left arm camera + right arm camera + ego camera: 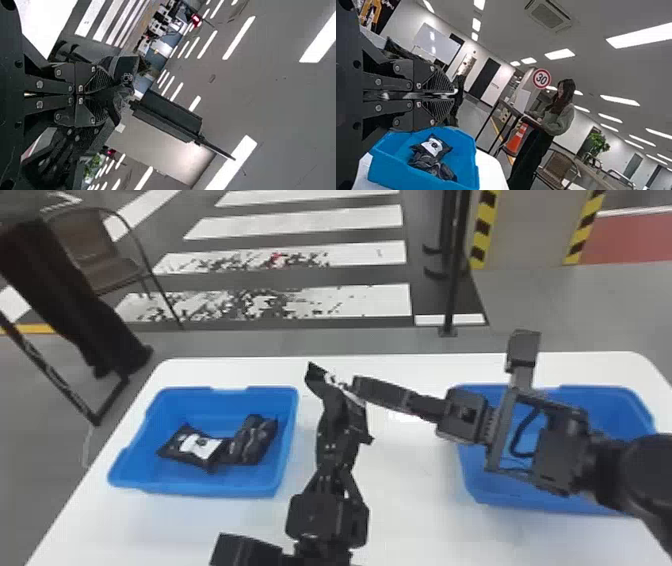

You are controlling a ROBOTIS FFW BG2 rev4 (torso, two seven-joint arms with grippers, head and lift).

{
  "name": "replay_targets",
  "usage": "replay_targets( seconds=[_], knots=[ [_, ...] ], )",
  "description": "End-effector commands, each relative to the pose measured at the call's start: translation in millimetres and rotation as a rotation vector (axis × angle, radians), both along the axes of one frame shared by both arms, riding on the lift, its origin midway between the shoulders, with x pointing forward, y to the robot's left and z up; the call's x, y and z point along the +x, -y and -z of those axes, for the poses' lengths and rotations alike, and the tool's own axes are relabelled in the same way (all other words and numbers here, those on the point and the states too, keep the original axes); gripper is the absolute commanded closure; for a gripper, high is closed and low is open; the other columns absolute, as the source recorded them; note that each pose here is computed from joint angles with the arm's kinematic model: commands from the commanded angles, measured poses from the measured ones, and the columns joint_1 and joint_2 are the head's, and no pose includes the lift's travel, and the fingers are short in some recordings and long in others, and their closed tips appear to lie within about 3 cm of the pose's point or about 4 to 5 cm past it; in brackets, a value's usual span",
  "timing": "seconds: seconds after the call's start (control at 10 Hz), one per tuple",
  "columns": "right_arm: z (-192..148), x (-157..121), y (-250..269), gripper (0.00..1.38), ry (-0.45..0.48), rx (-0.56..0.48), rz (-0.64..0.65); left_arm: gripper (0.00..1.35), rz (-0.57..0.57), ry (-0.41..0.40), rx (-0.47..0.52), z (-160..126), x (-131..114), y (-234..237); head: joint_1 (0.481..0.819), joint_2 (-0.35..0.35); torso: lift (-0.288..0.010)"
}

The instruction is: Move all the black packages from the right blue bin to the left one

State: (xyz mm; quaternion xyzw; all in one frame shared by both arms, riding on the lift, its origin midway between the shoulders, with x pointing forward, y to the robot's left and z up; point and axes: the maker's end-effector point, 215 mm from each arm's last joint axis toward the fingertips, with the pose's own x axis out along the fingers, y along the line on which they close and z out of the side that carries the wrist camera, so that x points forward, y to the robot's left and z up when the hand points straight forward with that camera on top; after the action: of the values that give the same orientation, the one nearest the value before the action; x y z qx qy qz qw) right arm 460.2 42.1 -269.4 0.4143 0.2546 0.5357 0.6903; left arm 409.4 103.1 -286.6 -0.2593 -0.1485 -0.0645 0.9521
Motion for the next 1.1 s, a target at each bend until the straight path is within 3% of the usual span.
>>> replay_targets(
  seconds=[0.0, 0.1, 0.2, 0.3, 0.4, 0.5, 0.6, 0.7, 0.8, 0.9, 1.0],
  knots=[
    [0.4, 5.4, 5.6, 0.97, 0.009, 0.009, 0.024, 1.21, -0.092, 0.004, 0.103, 8.3, 13.2, -38.7, 0.695, 0.183, -0.154],
    [0.8, 10.0, 12.6, 0.49, 0.013, 0.018, 0.046, 1.21, -0.156, -0.005, 0.183, 20.1, 22.2, -67.3, 0.695, 0.194, -0.154],
    [2.1, 13.1, 22.5, 0.08, 0.009, 0.027, 0.069, 1.21, -0.252, -0.006, 0.335, 27.5, 37.2, -111.0, 0.695, 0.219, -0.154],
    [8.5, 17.8, 35.0, 0.06, 0.014, 0.009, 0.1, 1.21, -0.354, -0.067, 0.469, 49.4, 52.1, -167.2, 0.695, 0.246, -0.154],
    [17.6, 29.3, 57.4, 0.15, 0.078, -0.086, 0.161, 1.21, -0.454, -0.143, 0.59, 70.8, 59.4, -226.3, 0.695, 0.282, -0.154],
    [29.3, 41.1, 81.2, 0.19, 0.128, -0.184, 0.219, 1.21, -0.525, -0.224, 0.666, 90.6, 62.2, -274.2, 0.695, 0.318, -0.154],
    [39.0, 50.5, 103.3, 0.19, 0.159, -0.26, 0.268, 1.2, -0.553, -0.268, 0.645, 100.1, 60.8, -295.3, 0.695, 0.35, -0.154],
    [45.6, 56.1, 124.3, 0.19, 0.183, -0.322, 0.31, 0.73, -0.543, -0.271, 0.489, 104.6, 57.5, -290.4, 0.695, 0.35, -0.154],
    [46.8, 65.1, 159.4, 0.19, 0.241, -0.437, 0.379, 0.17, -0.543, -0.201, 0.43, 87.2, 52.6, -280.1, 0.695, 0.35, -0.154],
    [43.3, 71.6, 198.5, 0.2, 0.298, -0.574, 0.456, 0.07, -0.525, -0.118, 0.397, 64.9, 51.1, -260.9, 0.695, 0.335, -0.154],
    [44.2, 69.6, 239.7, 0.2, 0.323, -0.732, 0.537, 0.15, -0.498, -0.075, 0.383, 48.1, 50.3, -242.8, 0.695, 0.283, -0.154]
  ],
)
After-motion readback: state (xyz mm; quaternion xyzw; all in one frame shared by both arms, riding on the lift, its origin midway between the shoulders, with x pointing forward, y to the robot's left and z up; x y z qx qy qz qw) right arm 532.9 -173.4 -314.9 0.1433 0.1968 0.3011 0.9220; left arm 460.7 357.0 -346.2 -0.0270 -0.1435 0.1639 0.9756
